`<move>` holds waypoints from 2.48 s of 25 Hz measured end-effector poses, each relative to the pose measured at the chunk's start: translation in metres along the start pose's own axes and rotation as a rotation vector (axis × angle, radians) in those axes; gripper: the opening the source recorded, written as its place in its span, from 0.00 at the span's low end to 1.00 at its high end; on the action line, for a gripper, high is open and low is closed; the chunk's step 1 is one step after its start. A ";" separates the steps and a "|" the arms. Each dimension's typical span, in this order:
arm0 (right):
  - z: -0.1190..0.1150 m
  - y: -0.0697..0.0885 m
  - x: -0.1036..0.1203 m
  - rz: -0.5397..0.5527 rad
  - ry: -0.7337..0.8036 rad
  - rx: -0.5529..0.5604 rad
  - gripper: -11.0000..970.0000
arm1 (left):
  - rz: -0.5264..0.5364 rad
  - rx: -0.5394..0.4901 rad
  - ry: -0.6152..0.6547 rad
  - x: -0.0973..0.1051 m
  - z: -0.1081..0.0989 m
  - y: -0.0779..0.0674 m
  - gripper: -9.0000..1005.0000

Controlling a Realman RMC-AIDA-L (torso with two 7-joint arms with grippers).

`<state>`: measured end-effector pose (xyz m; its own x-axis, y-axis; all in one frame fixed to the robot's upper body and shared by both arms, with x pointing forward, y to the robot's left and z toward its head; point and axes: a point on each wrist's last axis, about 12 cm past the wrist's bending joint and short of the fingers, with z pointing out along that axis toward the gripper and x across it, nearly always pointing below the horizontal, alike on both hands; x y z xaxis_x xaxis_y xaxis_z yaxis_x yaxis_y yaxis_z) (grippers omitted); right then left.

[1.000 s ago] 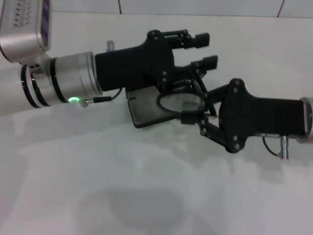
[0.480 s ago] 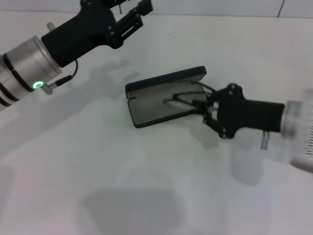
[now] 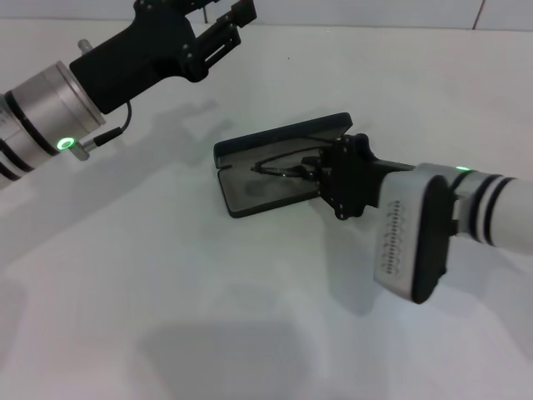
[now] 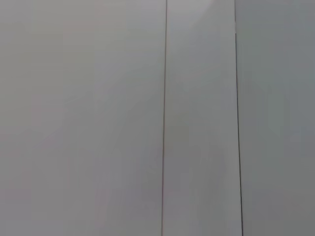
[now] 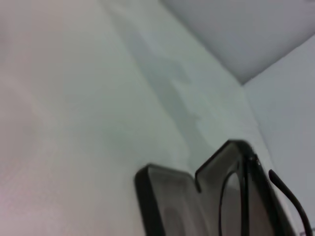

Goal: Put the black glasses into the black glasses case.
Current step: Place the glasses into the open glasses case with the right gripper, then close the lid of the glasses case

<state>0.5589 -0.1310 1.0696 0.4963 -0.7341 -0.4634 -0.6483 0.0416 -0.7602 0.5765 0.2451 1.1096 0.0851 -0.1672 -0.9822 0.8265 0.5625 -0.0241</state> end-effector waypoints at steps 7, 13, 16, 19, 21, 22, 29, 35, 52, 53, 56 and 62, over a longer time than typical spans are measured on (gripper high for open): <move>0.014 0.005 -0.008 -0.089 0.046 -0.012 0.15 | -0.001 0.000 0.000 0.001 0.002 -0.001 0.48; 0.016 0.004 -0.006 -0.093 0.058 -0.013 0.16 | -0.003 0.002 0.000 0.001 0.003 -0.001 0.48; 0.016 0.007 -0.009 -0.099 0.052 -0.021 0.16 | -0.004 0.003 0.000 0.001 0.003 -0.002 0.48; 0.015 0.009 -0.015 -0.094 0.032 -0.016 0.16 | -0.005 0.004 0.002 0.002 0.003 -0.002 0.48; 0.012 0.009 -0.019 -0.083 0.019 -0.005 0.19 | -0.006 0.004 0.003 0.002 0.003 -0.002 0.48; 0.011 0.009 -0.020 -0.078 0.017 0.000 0.21 | -0.006 0.004 0.003 0.002 0.003 -0.002 0.48; 0.009 0.009 -0.022 -0.062 0.011 0.011 0.25 | -0.008 0.005 0.004 0.002 0.003 -0.002 0.48; 0.005 0.014 -0.026 -0.050 -0.012 0.005 0.25 | -0.009 0.006 0.005 0.002 0.003 -0.002 0.48; -0.035 -0.019 0.001 0.345 -0.300 -0.126 0.25 | -0.006 -0.001 0.010 0.001 0.000 0.000 0.48; -0.039 -0.022 0.004 0.391 -0.330 -0.149 0.25 | -0.006 -0.001 0.011 0.001 0.001 0.000 0.48; -0.048 -0.034 0.015 0.510 -0.392 -0.216 0.25 | -0.009 0.005 0.025 0.002 0.004 0.000 0.48; -0.095 -0.044 0.046 0.633 -0.506 -0.292 0.25 | -0.038 0.008 0.129 0.009 0.014 0.004 0.48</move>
<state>0.5550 -0.2308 1.1250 0.1433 -0.2387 -0.9605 -0.9781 0.1142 -0.1743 0.5886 0.2341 1.1030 -0.0181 -0.0827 -0.9964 0.8324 0.5508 -0.0608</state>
